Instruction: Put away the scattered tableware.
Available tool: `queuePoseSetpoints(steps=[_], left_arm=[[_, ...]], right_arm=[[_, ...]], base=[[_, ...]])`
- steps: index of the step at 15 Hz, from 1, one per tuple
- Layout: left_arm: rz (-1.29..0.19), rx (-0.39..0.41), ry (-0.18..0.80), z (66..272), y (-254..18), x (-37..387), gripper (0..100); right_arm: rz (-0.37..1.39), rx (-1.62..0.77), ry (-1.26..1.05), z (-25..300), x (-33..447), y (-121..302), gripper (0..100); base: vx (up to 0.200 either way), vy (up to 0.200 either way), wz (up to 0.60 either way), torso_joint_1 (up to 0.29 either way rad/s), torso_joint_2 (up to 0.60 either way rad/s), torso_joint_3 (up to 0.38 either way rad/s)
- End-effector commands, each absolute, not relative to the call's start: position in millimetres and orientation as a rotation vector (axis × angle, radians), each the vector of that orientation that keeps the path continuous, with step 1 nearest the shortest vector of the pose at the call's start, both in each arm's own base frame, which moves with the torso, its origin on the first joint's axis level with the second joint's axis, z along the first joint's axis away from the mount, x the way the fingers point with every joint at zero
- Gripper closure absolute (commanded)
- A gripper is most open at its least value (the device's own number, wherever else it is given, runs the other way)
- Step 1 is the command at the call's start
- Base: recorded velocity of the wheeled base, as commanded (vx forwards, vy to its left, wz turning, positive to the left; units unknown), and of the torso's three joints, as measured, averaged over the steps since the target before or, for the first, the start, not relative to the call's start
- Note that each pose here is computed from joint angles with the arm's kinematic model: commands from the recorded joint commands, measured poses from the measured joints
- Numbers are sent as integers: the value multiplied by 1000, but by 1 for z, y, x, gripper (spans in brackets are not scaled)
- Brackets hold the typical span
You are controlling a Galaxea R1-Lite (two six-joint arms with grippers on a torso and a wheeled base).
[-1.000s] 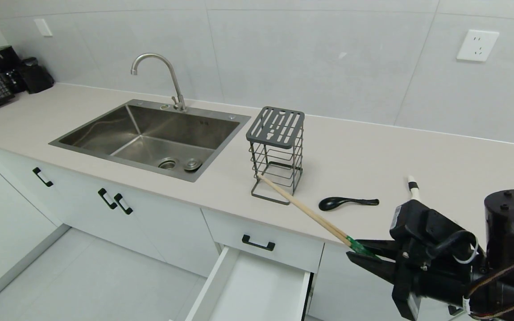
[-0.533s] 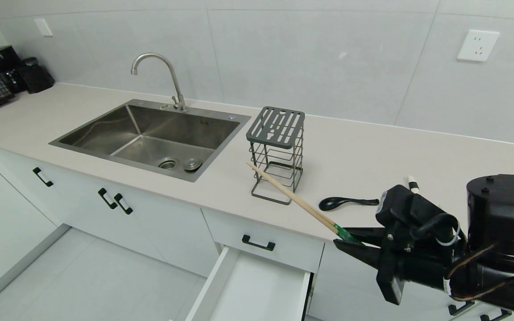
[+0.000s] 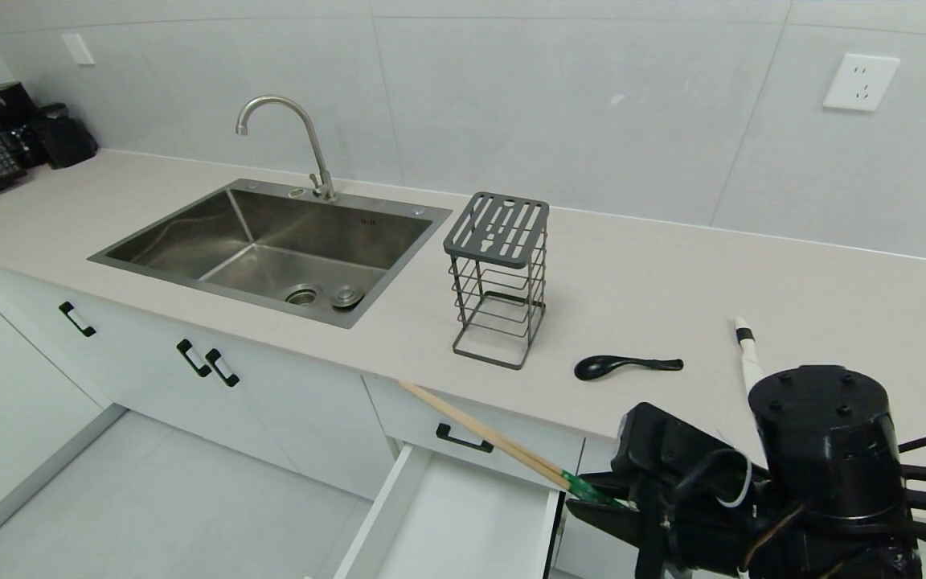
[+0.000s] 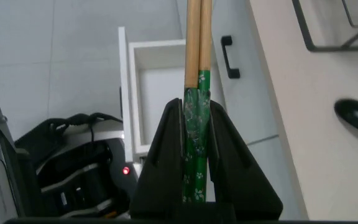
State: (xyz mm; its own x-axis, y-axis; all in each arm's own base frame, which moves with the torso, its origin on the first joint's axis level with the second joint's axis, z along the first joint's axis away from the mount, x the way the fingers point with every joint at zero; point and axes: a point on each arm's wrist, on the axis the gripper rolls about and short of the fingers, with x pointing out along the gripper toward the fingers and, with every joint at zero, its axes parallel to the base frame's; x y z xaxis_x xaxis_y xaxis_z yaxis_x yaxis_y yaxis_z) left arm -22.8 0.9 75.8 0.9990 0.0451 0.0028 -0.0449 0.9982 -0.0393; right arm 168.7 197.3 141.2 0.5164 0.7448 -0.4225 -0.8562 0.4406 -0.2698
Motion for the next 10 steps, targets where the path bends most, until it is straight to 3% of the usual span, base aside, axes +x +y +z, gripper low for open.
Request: queuePoseSetpoints(steps=[1,10], left_arm=[[46,-40,-4,76,1,-23,0],[46,-40,-4,76,1,-23,0]], right_arm=[[1024,-476,236,145,173,210,100],[1018,-447,205,155,178,223,100]], base=[[0,0,0,0,0,0],[0,0,0,0,0,0]])
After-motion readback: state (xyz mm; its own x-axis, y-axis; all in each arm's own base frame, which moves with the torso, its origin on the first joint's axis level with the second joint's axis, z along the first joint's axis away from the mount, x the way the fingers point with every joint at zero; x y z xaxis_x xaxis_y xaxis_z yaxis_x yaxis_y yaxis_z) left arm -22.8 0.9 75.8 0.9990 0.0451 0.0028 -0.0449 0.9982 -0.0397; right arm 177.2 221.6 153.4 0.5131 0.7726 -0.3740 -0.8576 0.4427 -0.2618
